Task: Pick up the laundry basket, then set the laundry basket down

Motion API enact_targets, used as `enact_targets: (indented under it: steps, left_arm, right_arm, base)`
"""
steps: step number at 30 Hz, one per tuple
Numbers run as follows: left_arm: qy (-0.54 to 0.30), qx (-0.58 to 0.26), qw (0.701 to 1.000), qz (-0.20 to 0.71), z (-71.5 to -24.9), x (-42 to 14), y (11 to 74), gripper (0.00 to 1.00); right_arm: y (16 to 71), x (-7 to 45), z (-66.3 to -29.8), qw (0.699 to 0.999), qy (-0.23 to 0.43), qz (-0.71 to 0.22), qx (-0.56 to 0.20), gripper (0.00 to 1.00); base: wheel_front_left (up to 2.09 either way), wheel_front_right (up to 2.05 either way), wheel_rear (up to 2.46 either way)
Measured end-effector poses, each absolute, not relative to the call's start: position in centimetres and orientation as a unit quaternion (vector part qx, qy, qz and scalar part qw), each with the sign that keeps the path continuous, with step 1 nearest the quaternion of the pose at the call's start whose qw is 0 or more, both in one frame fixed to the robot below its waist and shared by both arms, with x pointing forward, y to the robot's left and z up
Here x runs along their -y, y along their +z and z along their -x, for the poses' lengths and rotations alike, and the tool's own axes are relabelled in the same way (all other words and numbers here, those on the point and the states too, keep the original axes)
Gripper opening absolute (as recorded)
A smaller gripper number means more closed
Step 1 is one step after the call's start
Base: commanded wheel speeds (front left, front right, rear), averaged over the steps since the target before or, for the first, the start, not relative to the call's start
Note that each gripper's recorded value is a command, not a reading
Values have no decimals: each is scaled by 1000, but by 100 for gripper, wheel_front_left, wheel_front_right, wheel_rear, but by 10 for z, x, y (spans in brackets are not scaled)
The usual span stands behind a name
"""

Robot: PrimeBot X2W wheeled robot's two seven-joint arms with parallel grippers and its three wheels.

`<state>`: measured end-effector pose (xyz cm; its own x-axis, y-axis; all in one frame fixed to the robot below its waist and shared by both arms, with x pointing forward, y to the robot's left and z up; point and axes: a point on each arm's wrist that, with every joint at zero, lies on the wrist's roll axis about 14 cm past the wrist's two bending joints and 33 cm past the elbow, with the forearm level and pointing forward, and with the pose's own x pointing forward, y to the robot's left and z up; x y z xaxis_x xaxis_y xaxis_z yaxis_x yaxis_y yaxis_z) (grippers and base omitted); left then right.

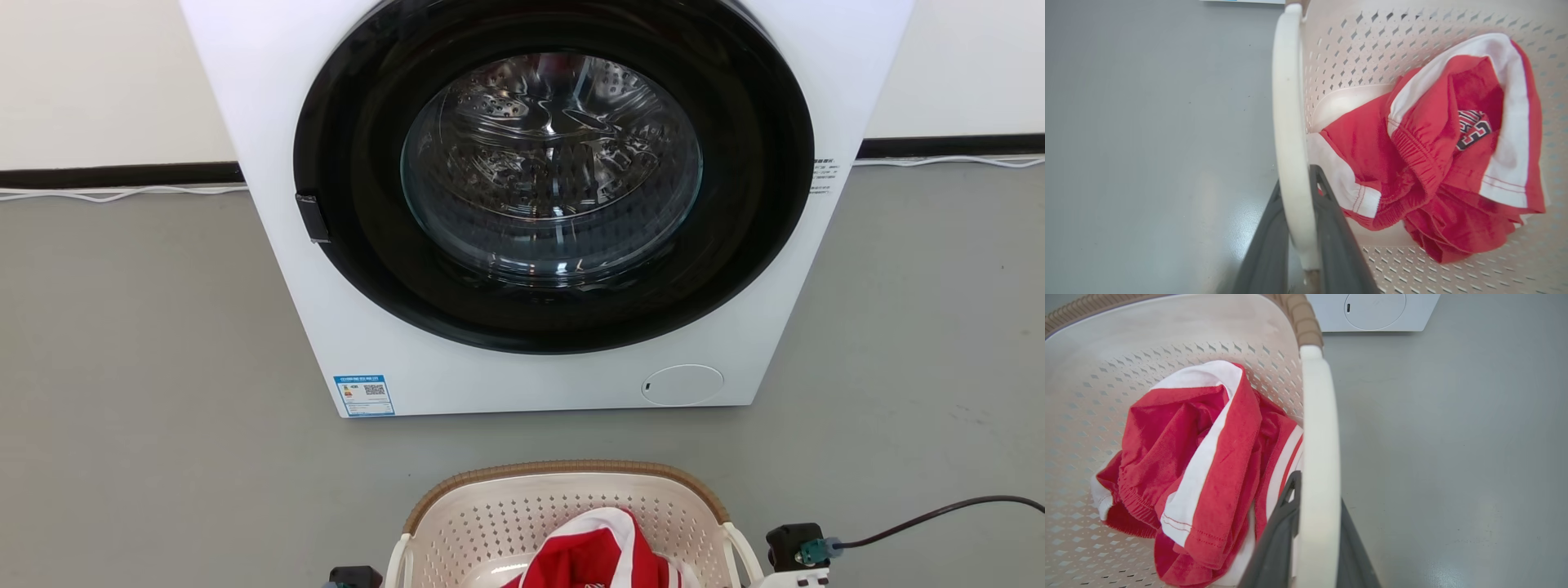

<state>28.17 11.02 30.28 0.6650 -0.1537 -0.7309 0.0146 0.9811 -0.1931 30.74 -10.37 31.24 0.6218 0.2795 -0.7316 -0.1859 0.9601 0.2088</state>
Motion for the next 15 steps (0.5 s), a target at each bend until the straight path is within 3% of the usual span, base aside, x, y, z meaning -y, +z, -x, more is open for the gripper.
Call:
enact_targets:
  steps: [15]
  left_arm:
    - [-43,-417,903,92,-278,-109,298,0]
  right_arm:
    - [307,104,-302,893,126,-62,-428,0]
  base:
    - [0,0,0]
